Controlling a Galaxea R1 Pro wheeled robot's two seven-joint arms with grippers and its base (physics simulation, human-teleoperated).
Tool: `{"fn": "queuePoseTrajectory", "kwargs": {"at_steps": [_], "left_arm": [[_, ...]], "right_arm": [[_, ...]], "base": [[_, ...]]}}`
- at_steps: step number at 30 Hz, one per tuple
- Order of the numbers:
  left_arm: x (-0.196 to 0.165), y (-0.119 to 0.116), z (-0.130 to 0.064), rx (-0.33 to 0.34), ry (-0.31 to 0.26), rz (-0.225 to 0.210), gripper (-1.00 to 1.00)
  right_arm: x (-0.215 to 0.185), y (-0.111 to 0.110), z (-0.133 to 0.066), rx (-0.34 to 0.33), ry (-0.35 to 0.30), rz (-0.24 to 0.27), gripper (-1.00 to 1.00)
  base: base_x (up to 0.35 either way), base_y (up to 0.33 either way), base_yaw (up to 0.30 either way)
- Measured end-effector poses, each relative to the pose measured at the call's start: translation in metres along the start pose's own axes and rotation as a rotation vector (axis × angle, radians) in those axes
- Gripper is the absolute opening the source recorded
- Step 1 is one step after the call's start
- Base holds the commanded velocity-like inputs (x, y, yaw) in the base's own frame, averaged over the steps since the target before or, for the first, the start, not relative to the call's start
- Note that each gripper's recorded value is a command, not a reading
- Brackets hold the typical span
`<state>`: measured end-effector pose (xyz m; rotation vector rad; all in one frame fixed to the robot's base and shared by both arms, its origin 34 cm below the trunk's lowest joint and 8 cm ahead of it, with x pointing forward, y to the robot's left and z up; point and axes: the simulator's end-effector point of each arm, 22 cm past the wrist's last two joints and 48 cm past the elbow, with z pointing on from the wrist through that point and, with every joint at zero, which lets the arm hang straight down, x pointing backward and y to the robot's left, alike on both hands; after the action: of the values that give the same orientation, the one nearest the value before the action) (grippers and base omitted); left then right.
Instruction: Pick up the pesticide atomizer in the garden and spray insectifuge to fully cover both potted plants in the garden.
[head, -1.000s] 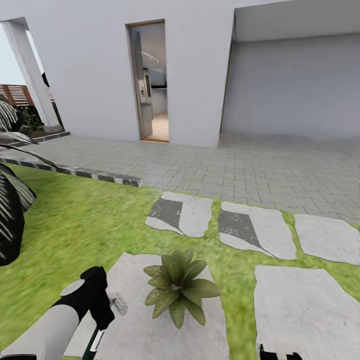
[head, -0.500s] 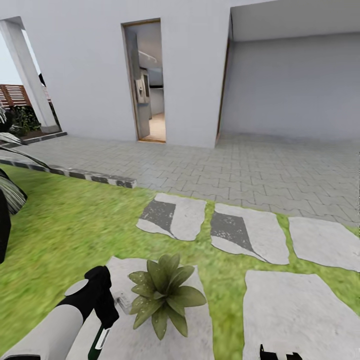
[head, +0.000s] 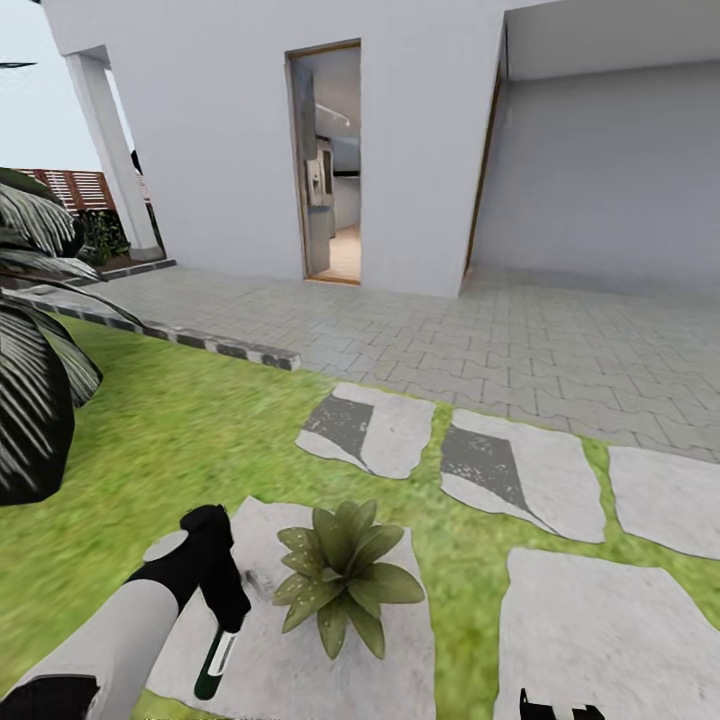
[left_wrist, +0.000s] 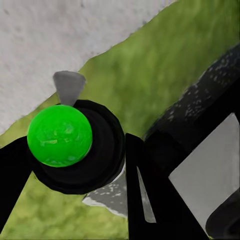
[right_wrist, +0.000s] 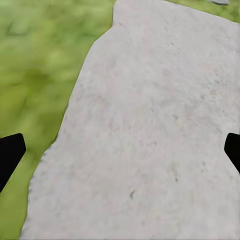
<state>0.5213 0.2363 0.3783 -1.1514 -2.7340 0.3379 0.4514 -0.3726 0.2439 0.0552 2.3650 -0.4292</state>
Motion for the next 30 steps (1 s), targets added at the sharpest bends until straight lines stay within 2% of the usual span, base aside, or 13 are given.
{"fn": "queuePoseTrajectory", "kwargs": {"at_steps": [4, 6, 12, 24, 30], "left_arm": [[0.002, -0.007, -0.009, 0.021, 0.052, 0.021, -1.00], [0.003, -0.006, -0.010, 0.018, 0.058, 0.022, -1.00], [-0.008, 0.003, -0.026, -0.008, 0.031, 0.023, -1.00], [-0.009, 0.004, -0.027, -0.011, 0.028, 0.007, -1.00], [-0.008, 0.004, -0.026, -0.010, 0.030, 0.003, -1.00]], "right_arm": [[0.000, -0.001, 0.000, 0.001, 0.000, -0.001, 1.00], [0.001, -0.001, 0.000, 0.001, 0.001, -0.002, 1.00], [0.000, -0.002, 0.000, 0.003, 0.000, -0.002, 1.00], [0.000, -0.001, 0.000, 0.002, 0.000, -0.001, 1.00], [0.000, 0.000, 0.000, 0.000, 0.000, 0.000, 1.00]], "base": [[0.000, 0.000, 0.011], [0.000, 0.000, 0.001], [0.000, -0.149, 0.000], [0.000, -0.272, 0.005], [0.000, -0.273, 0.226]]}}
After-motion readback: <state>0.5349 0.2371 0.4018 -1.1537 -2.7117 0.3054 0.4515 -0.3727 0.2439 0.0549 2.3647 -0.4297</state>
